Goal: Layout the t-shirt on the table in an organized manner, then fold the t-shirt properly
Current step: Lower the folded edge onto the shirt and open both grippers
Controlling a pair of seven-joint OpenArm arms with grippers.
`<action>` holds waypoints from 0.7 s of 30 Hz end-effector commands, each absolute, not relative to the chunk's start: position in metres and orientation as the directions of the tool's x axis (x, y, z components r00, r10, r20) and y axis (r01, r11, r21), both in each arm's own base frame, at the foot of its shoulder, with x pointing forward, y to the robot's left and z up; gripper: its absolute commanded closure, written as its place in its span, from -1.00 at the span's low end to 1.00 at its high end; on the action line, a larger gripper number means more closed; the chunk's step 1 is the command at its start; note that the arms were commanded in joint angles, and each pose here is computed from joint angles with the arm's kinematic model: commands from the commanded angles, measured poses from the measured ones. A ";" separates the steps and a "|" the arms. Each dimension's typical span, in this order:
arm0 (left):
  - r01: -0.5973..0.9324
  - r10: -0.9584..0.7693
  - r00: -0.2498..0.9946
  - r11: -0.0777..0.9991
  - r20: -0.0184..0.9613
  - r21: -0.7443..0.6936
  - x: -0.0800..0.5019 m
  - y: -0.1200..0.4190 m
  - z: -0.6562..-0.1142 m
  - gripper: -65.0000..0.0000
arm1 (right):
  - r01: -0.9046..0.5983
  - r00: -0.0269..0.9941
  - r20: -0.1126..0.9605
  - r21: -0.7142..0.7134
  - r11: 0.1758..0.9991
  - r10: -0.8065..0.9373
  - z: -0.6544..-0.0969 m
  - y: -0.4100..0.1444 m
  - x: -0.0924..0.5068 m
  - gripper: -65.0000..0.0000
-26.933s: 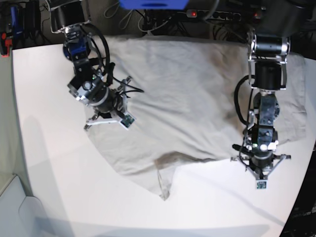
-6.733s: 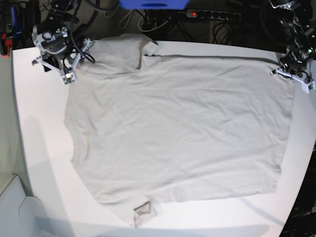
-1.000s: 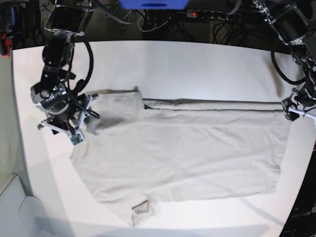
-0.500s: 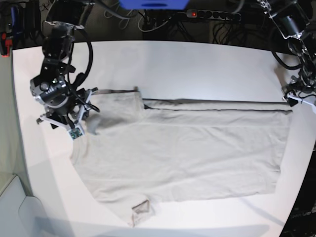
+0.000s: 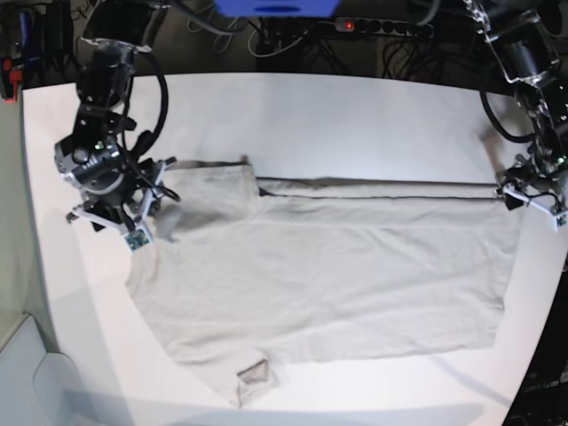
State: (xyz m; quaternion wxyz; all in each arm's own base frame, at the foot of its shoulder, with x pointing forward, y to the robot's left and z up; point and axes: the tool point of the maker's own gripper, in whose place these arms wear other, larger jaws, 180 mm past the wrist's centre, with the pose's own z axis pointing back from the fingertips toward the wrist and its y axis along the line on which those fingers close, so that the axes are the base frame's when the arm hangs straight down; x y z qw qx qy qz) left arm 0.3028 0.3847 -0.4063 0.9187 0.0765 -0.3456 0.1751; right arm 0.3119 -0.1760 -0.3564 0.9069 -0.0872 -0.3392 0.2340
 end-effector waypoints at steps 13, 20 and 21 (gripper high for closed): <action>-0.389 0.269 0.680 0.921 0.682 0.024 0.309 0.397 -0.398 -0.35 | -0.357 0.622 0.613 -0.331 0.873 0.487 -0.343 -0.175 0.323 -0.03; -0.389 0.269 0.680 0.921 0.682 0.024 0.309 0.397 -0.398 -0.35 | -0.358 0.623 0.612 -0.331 0.873 0.487 -0.343 -0.175 0.322 -0.03; -0.388 0.269 0.681 0.922 0.681 0.024 0.309 0.397 -0.398 -0.35 | -0.358 0.623 0.612 -0.331 0.873 0.487 -0.343 -0.175 0.322 -0.03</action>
